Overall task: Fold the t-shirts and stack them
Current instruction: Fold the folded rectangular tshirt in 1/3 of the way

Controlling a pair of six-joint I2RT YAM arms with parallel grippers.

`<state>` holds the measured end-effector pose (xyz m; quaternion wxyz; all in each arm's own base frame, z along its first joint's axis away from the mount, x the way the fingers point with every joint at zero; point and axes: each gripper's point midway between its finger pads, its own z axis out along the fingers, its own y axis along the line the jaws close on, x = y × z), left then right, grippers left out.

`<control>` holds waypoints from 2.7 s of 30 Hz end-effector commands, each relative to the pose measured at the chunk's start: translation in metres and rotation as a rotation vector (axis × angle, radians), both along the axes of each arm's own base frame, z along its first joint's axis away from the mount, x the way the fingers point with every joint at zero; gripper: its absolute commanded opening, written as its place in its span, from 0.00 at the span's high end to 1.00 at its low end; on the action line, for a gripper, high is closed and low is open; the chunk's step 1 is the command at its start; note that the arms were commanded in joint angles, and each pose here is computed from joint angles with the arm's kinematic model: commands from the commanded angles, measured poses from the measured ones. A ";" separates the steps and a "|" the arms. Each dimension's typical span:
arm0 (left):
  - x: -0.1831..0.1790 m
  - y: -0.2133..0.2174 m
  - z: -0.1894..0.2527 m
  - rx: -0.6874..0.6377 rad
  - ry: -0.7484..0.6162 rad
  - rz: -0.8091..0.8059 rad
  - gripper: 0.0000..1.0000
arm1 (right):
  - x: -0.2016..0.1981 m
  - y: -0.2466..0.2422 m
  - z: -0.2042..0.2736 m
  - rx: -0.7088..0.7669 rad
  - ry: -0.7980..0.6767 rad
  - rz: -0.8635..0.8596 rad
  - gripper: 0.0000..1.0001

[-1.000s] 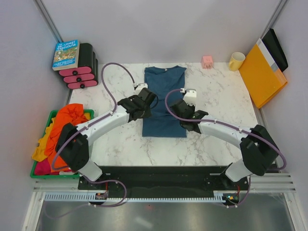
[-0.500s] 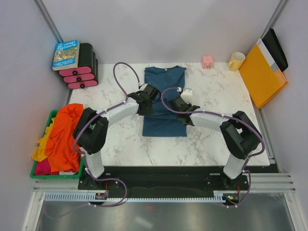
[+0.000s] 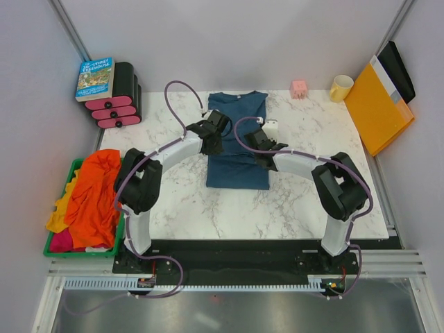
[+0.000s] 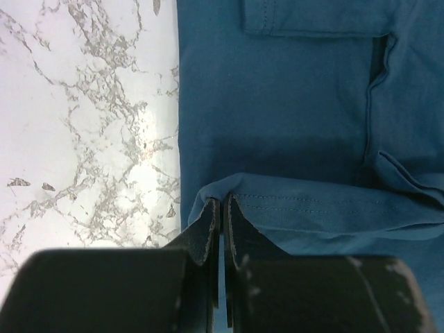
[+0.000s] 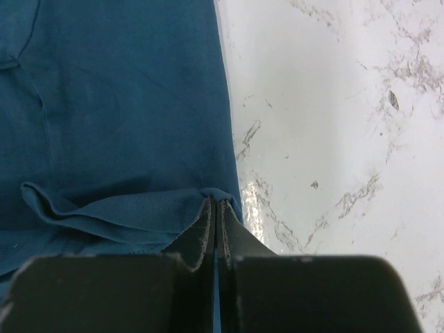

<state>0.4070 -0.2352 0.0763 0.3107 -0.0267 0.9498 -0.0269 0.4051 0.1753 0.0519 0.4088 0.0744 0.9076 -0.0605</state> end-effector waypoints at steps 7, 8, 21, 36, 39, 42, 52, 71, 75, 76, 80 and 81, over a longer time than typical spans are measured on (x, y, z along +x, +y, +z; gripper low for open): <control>0.012 0.012 0.059 -0.049 -0.142 0.073 0.31 | 0.021 0.011 0.085 0.119 -0.197 0.027 0.23; 0.010 0.013 0.064 -0.057 -0.148 0.074 0.29 | 0.018 0.011 0.090 0.123 -0.203 0.031 0.18; -0.055 -0.024 0.001 -0.154 0.031 -0.047 0.75 | -0.033 0.020 0.017 0.199 -0.035 0.085 1.00; -0.142 -0.020 -0.077 -0.091 0.240 -0.055 0.89 | -0.104 0.017 -0.049 0.183 0.146 0.112 1.00; -0.164 -0.017 -0.087 -0.082 0.274 -0.053 0.92 | -0.124 0.015 -0.057 0.177 0.187 0.121 1.00; -0.187 -0.018 -0.087 -0.080 0.284 -0.069 0.93 | -0.148 0.013 -0.057 0.171 0.200 0.132 1.00; -0.229 0.013 -0.059 -0.059 0.231 -0.030 0.81 | -0.173 0.000 -0.008 0.185 0.100 0.133 0.77; -0.213 0.020 -0.006 -0.146 0.101 0.035 0.46 | -0.166 0.006 0.031 0.249 0.013 0.178 0.47; -0.228 0.038 -0.019 -0.138 0.116 0.056 0.41 | -0.173 -0.002 0.029 0.255 0.005 0.175 0.47; -0.229 0.039 -0.019 -0.145 0.115 0.057 0.41 | -0.174 -0.004 0.029 0.253 0.007 0.174 0.47; -0.232 0.042 -0.024 -0.150 0.117 0.055 0.40 | -0.175 -0.005 0.030 0.249 0.006 0.174 0.47; -0.233 0.041 -0.027 -0.145 0.128 0.053 0.40 | -0.175 -0.004 0.029 0.249 0.007 0.173 0.47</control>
